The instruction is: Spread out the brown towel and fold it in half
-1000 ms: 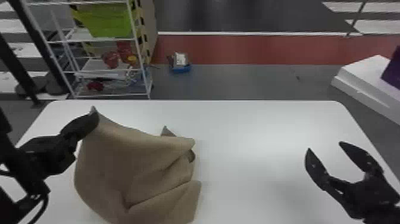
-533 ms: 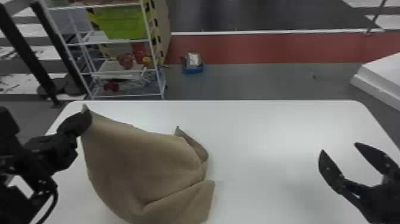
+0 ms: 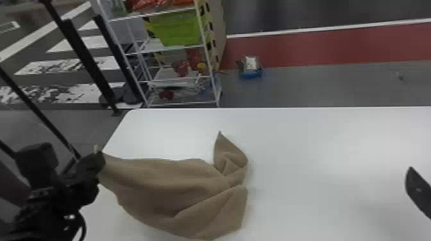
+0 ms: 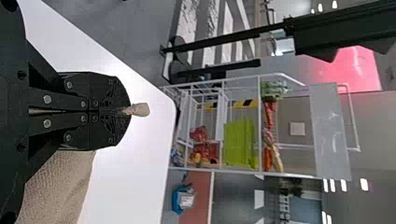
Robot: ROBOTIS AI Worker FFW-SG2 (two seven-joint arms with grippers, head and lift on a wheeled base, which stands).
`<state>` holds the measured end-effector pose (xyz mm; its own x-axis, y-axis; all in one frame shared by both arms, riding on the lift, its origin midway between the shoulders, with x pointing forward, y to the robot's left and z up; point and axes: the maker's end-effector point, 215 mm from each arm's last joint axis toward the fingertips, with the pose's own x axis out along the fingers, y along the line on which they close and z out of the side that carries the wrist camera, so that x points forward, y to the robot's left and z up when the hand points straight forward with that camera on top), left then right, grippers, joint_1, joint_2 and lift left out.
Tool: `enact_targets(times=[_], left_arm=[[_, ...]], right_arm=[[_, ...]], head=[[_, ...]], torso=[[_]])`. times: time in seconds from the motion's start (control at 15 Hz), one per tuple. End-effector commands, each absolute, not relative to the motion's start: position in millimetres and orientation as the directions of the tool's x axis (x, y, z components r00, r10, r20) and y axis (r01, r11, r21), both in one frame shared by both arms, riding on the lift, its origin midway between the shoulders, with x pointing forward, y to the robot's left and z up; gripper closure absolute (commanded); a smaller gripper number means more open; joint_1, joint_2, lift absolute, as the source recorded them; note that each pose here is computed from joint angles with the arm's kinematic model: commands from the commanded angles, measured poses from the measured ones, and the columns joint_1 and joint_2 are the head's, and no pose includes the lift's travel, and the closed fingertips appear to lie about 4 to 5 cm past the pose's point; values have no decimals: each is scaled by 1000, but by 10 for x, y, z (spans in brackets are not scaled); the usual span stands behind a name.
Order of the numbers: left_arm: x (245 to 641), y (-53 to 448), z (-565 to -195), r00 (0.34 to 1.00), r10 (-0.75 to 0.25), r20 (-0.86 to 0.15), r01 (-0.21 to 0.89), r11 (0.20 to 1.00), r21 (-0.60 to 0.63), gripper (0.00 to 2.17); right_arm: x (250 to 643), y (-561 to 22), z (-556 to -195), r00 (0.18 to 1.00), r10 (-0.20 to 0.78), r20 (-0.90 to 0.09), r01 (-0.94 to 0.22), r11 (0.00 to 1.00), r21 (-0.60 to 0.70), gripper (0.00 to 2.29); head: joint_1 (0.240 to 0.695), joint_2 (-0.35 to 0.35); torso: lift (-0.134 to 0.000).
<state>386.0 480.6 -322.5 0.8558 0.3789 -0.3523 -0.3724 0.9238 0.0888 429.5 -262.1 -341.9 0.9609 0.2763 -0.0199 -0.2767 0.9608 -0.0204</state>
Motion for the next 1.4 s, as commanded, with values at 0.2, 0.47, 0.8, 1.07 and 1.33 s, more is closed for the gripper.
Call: enact_targets(times=[0.2,0.47,0.8,1.07,1.33], left_arm=[[3531,5089,-3556,751,493,-440,-462,868,184,6],[3463,5281,-3424,667,638,-385,-535,770,349,19],[3389,5423,-3271,623,714,-320,-589,697,410,19],[3894,4720,-3173,839,422,-343,-371,905,207,93],[4339,3882,-3295,923,106,-370,-117,993,-8,93]], right_arm=[[4304,-2566,-3388,958,285,-11,-285,958,-19,167],[4263,-2581,-3355,958,287,1,-287,958,-25,167],[4215,-2619,-3308,957,289,11,-289,957,-28,174],[4208,-2599,-3327,956,292,7,-292,956,-24,174],[4188,-2620,-3399,956,292,-14,-292,956,-25,174]], head=[[695,319],[695,350],[695,350],[695,350],[695,252]], torso=[[-124],[-124],[-124],[-124],[-124]])
